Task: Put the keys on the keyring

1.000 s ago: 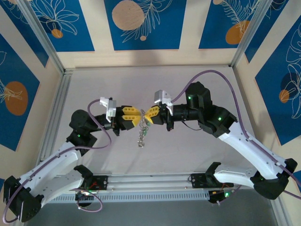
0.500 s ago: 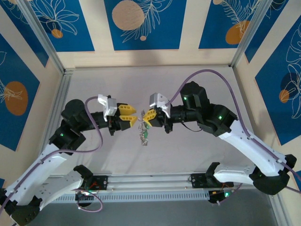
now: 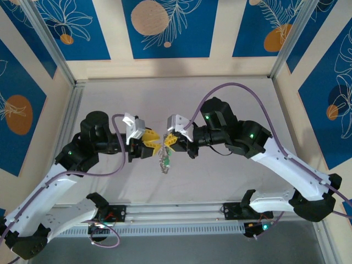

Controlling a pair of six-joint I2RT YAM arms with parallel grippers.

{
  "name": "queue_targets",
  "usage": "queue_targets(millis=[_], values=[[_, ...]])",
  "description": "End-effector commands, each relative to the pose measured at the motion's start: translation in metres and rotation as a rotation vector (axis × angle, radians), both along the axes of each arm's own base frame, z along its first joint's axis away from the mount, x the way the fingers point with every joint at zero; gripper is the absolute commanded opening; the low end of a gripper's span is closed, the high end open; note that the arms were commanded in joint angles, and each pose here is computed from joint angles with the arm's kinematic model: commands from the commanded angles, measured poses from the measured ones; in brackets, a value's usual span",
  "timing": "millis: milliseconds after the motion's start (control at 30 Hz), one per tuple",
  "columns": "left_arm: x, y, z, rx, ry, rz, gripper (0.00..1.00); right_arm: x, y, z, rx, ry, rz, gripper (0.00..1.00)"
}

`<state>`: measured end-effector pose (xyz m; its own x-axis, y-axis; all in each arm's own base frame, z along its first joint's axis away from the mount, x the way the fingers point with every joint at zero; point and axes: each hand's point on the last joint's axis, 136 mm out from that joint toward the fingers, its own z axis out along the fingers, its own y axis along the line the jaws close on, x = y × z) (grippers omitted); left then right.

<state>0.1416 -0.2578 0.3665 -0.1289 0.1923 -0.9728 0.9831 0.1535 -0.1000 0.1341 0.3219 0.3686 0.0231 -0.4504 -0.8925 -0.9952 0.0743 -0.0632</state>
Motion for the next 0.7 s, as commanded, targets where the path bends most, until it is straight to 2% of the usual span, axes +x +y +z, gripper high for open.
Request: queue_targets(millis=[0, 467, 533, 633, 667], values=[[-0.0054, 0.0004, 0.0082, 0.004, -0.029, -0.020, 0.35, -0.0086, 0.0013, 0.0175, 0.039, -0.052, 0.041, 0.00], [-0.0092, -0.0072, 0.0010, 0.014, -0.002, -0.056, 0.30, -0.0113, 0.0044, 0.0238, 0.064, -0.067, 0.059, 0.00], [-0.0097, -0.0079, 0.0010, 0.011, -0.007, -0.058, 0.23, -0.0115, 0.0051, 0.0243, 0.067, -0.067, 0.062, 0.00], [-0.0101, -0.0081, 0.0022, -0.003, -0.016, -0.058, 0.00, -0.0116, 0.0059, 0.0226, 0.063, -0.061, 0.064, 0.00], [-0.0103, -0.0079, 0.0028, -0.005, -0.019, -0.057, 0.00, -0.0119, 0.0059, 0.0227, 0.064, -0.058, 0.065, 0.00]])
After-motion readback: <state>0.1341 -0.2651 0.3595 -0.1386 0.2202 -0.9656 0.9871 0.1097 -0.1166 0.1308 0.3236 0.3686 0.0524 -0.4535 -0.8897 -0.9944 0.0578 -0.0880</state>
